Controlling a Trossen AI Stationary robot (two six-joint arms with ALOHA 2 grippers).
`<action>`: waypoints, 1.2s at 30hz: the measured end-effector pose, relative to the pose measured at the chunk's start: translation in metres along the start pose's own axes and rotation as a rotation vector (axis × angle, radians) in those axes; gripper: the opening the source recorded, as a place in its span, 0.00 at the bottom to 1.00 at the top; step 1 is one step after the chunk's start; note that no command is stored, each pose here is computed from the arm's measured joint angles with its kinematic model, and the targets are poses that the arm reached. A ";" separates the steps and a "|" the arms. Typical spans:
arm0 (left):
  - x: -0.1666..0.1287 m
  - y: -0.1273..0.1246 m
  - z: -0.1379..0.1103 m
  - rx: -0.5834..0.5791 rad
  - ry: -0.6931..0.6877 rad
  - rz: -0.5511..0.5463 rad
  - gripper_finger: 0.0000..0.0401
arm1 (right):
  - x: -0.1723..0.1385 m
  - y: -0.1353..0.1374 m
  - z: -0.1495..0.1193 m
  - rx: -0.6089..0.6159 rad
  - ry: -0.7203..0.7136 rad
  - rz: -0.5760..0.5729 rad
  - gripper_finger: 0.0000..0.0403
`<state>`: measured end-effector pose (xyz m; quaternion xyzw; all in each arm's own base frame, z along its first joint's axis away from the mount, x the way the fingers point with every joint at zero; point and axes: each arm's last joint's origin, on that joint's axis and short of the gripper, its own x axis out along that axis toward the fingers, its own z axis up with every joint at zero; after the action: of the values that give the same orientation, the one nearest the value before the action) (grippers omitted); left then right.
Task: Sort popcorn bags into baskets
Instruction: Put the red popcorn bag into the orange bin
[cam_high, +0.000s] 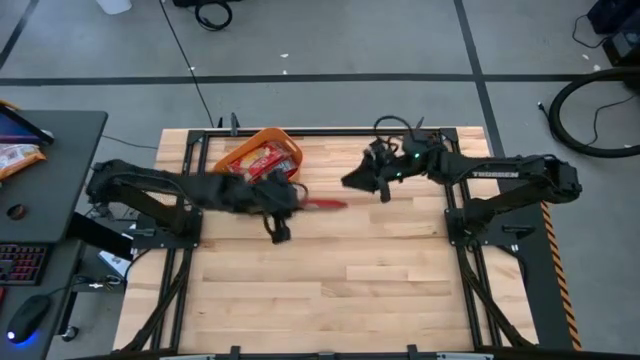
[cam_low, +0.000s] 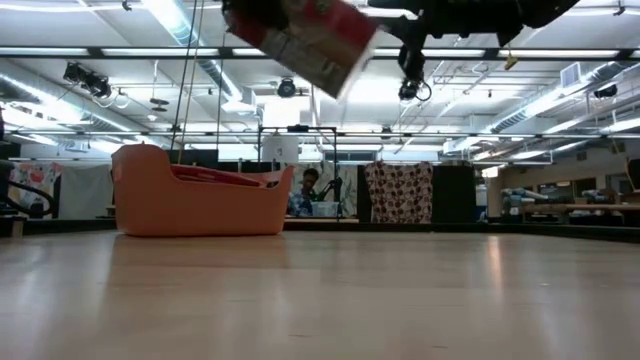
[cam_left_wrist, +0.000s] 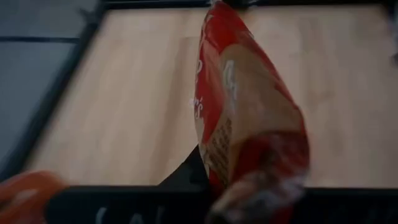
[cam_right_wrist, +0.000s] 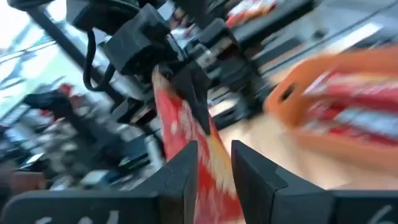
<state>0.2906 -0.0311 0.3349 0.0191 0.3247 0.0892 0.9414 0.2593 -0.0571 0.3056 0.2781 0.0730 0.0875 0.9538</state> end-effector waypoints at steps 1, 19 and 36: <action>-0.006 0.009 -0.001 0.019 0.005 0.024 0.06 | -0.004 -0.001 0.004 -0.016 -0.027 -0.028 0.25; -0.032 0.131 -0.104 0.063 0.131 0.350 0.07 | -0.003 -0.028 0.007 -0.059 -0.120 -0.295 0.26; -0.001 0.174 -0.169 -0.124 0.114 0.514 0.09 | 0.001 -0.026 0.008 -0.075 -0.136 -0.245 0.26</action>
<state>0.1591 0.1356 0.2190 0.0380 0.3558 0.3460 0.8673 0.2649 -0.0825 0.2982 0.2366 0.0382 -0.0459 0.9698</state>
